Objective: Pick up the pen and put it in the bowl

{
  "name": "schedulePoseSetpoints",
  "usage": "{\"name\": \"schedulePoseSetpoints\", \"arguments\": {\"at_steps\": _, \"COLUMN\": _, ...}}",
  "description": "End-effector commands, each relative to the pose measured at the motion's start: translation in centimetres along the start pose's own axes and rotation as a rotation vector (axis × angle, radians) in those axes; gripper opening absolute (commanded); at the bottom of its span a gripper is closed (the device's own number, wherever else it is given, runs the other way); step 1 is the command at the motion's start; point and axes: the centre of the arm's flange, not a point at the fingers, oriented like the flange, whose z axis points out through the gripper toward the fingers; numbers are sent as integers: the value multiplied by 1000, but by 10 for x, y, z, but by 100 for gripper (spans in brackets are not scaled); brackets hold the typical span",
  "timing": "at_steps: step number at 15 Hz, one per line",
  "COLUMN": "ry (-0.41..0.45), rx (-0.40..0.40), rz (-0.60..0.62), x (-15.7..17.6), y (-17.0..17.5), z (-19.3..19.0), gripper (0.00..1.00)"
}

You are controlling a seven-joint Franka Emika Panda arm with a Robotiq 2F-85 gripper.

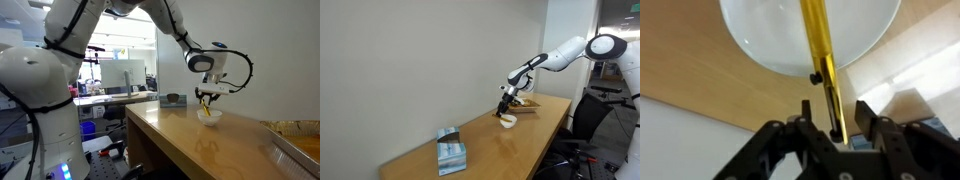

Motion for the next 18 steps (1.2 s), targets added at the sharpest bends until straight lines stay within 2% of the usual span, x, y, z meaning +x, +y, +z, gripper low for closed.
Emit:
{"name": "schedulePoseSetpoints", "arguments": {"at_steps": 1, "ry": 4, "rx": -35, "rz": -14, "x": -3, "y": -13, "z": -11, "gripper": 83}}
{"name": "schedulePoseSetpoints", "arguments": {"at_steps": 3, "ry": -29, "rx": -44, "rz": -8, "x": -1, "y": -20, "z": -19, "gripper": 98}}
{"name": "schedulePoseSetpoints", "arguments": {"at_steps": 4, "ry": -57, "rx": -56, "rz": 9, "x": 0, "y": -23, "z": -23, "gripper": 100}}
{"name": "schedulePoseSetpoints", "arguments": {"at_steps": 8, "ry": -218, "rx": -82, "rz": 133, "x": 0, "y": -42, "z": -49, "gripper": 100}}
{"name": "schedulePoseSetpoints", "arguments": {"at_steps": 12, "ry": -383, "rx": -27, "rz": 292, "x": 7, "y": -70, "z": -80, "gripper": 100}}
{"name": "schedulePoseSetpoints", "arguments": {"at_steps": 15, "ry": -445, "rx": -9, "rz": 396, "x": 11, "y": -84, "z": -105, "gripper": 100}}
{"name": "schedulePoseSetpoints", "arguments": {"at_steps": 18, "ry": -497, "rx": -11, "rz": 433, "x": 5, "y": -94, "z": -120, "gripper": 100}}
